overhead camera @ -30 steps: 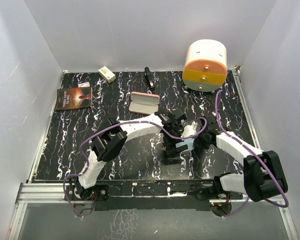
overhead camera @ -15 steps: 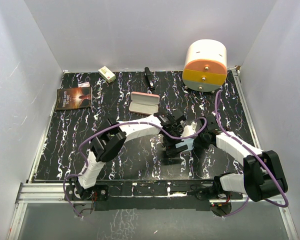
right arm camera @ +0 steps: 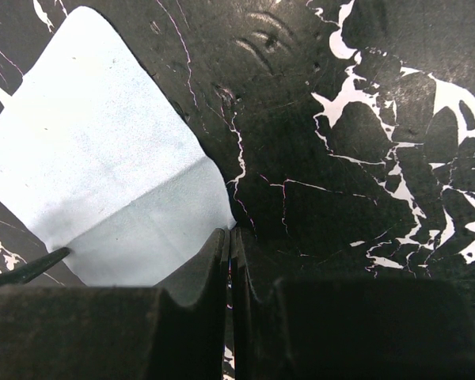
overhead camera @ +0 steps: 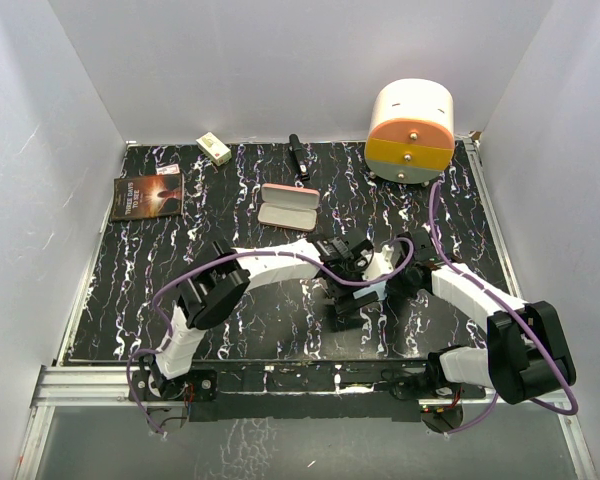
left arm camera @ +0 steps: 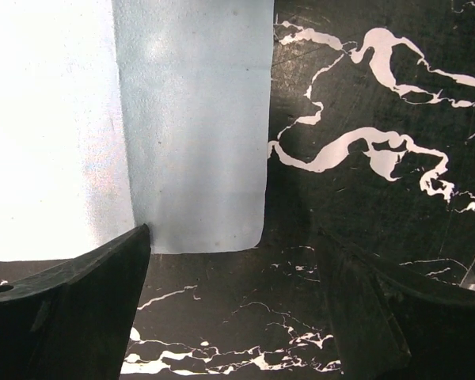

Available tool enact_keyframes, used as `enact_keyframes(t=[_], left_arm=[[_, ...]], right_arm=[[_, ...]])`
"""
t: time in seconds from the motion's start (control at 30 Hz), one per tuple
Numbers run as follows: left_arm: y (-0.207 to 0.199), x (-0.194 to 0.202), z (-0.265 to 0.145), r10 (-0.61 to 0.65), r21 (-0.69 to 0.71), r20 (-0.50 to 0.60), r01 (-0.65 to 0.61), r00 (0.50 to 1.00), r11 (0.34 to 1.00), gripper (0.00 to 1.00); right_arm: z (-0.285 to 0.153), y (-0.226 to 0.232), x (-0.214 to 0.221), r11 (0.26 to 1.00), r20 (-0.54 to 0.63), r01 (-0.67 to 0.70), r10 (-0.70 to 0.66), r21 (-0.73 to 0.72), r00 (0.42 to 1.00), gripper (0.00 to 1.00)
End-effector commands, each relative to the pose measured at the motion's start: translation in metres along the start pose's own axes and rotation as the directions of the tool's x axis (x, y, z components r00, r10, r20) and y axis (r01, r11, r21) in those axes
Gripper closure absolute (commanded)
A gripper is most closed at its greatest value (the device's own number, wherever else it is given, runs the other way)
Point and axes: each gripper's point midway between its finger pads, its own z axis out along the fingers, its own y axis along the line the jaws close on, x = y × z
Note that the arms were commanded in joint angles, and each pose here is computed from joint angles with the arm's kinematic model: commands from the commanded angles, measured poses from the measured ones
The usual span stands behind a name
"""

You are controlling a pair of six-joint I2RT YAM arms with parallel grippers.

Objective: Organize the sunglasses
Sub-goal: Fold the glasses cleaning cloth at the center of the board.

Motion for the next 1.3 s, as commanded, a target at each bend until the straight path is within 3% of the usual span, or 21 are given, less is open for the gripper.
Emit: enact_keyframes(t=[0.0,0.27,0.77,0.9,1.0,1.1,1.17,1.27], left_arm=[[-0.030,0.076,0.049,-0.070,0.062,-0.224,0.086,0.972,0.994,0.18],[-0.035,0.096,0.061,-0.079,0.011,-0.285,0.086,0.955,0.996,0.21],[-0.055,0.127,0.075,-0.095,0.042,-0.374,0.119,0.923,0.992,0.29],[-0.057,0.132,0.075,-0.094,0.055,-0.389,0.125,0.916,0.991,0.43],[-0.059,0.136,0.076,-0.094,0.058,-0.402,0.128,0.911,0.990,0.65],[-0.059,0.139,0.076,-0.092,0.060,-0.410,0.127,0.907,0.990,0.80],[-0.059,0.141,0.077,-0.093,0.056,-0.416,0.127,0.904,0.990,0.98],[-0.057,0.140,0.078,-0.086,0.051,-0.423,0.118,0.902,0.992,1.00]], right_arm=[[-0.007,0.008,-0.014,1.000,0.067,-0.005,0.007,-0.026,0.998,0.92],[-0.008,0.007,-0.013,1.000,0.072,-0.006,0.007,-0.025,0.997,0.92],[-0.013,0.005,-0.015,1.000,0.093,-0.005,0.007,-0.030,0.996,0.92],[-0.013,0.005,-0.015,1.000,0.092,-0.006,0.009,-0.030,0.996,0.92],[-0.013,0.006,-0.015,0.999,0.089,-0.004,0.007,-0.034,0.996,0.92],[-0.012,0.008,-0.015,0.999,0.083,-0.004,0.007,-0.041,0.997,0.92],[-0.012,0.010,-0.015,0.999,0.081,-0.004,0.008,-0.048,0.997,0.92],[-0.013,0.014,-0.015,0.998,0.077,0.000,0.005,-0.065,0.997,0.92]])
